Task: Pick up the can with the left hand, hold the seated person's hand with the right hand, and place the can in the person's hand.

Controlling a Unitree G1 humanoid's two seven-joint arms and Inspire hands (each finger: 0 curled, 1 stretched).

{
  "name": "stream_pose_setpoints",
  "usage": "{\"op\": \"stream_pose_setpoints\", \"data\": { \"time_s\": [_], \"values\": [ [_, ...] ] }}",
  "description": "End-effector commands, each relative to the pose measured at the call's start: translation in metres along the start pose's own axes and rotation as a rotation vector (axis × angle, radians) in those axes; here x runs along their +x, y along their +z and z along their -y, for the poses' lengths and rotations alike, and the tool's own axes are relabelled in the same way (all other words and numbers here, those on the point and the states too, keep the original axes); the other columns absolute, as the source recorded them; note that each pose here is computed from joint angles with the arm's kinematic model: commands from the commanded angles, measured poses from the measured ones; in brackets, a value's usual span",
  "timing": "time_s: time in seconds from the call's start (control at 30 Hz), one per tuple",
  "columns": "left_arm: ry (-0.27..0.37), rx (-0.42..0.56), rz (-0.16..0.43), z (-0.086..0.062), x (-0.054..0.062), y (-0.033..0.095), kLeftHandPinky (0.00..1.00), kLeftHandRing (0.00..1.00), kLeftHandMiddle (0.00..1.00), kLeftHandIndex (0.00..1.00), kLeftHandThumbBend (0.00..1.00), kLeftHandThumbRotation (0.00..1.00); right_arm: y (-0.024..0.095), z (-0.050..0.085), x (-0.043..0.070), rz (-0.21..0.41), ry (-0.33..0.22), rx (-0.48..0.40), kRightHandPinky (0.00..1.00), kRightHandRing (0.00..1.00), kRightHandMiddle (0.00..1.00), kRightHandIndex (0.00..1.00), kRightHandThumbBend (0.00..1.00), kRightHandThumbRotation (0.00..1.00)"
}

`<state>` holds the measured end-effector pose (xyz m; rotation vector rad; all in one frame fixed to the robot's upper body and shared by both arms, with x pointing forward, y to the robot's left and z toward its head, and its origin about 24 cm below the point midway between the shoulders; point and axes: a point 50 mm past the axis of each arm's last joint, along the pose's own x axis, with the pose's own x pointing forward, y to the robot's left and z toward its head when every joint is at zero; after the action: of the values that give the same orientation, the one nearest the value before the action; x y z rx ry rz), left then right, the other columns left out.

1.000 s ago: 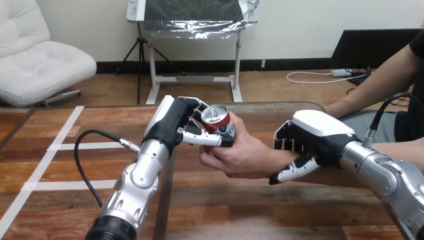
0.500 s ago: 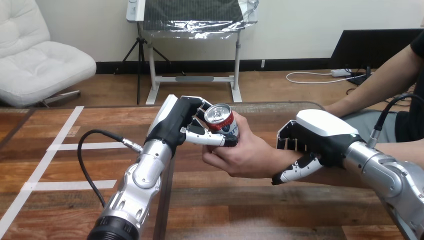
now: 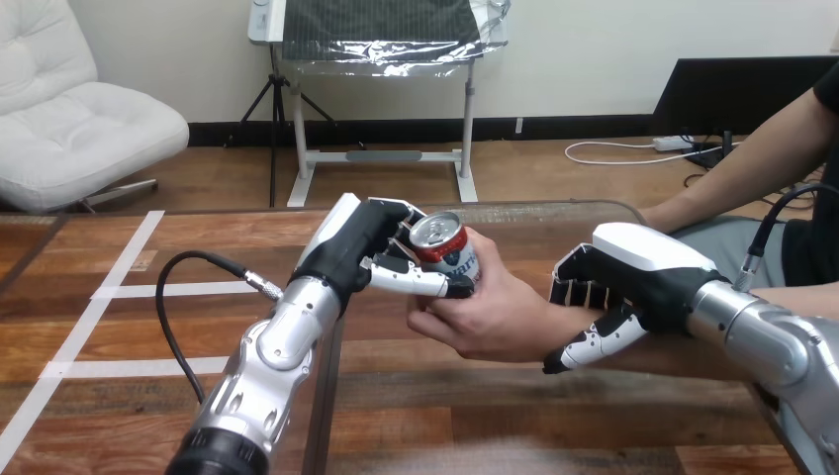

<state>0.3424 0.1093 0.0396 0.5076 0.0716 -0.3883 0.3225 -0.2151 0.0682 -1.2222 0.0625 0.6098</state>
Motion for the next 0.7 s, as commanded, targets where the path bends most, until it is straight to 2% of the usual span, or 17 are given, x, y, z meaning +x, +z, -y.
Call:
{"op": "stream_pose_setpoints", "data": {
  "time_s": [0.0,0.13,0.33,0.57,0.6,0.63,0.67],
  "values": [
    [-0.07,0.003,0.094,0.016,0.001,0.022,0.64,0.73,0.76,0.76,0.84,0.61,0.014,-0.001,0.003,0.049,0.005,0.049,0.52,0.6,0.66,0.7,0.88,0.52],
    [-0.059,-0.008,0.102,0.015,-0.003,0.021,0.71,0.81,0.83,0.82,0.89,0.72,0.013,-0.001,0.001,0.043,0.019,0.063,0.58,0.69,0.73,0.77,0.94,0.61],
    [-0.037,-0.026,0.117,0.013,-0.011,0.02,0.79,0.87,0.89,0.88,0.92,0.8,0.013,-0.002,-0.002,0.037,0.026,0.097,0.61,0.74,0.79,0.83,0.98,0.67],
    [0.009,-0.093,0.148,0.013,-0.021,0.018,0.84,0.91,0.93,0.91,0.94,0.84,0.013,-0.003,-0.006,0.043,0.011,0.099,0.64,0.78,0.82,0.88,0.98,0.73],
    [0.014,-0.098,0.151,0.013,-0.022,0.018,0.84,0.91,0.93,0.91,0.93,0.84,0.013,-0.003,-0.007,0.044,0.008,0.098,0.64,0.79,0.83,0.88,0.98,0.75],
    [0.029,-0.116,0.159,0.013,-0.027,0.017,0.85,0.91,0.93,0.91,0.92,0.86,0.013,-0.003,-0.008,0.045,-0.004,0.099,0.66,0.81,0.84,0.91,0.98,0.84],
    [0.04,-0.129,0.164,0.013,-0.03,0.016,0.85,0.91,0.93,0.91,0.92,0.86,0.014,-0.003,-0.009,0.046,-0.012,0.1,0.66,0.81,0.84,0.91,0.98,0.84]
  ]
}}
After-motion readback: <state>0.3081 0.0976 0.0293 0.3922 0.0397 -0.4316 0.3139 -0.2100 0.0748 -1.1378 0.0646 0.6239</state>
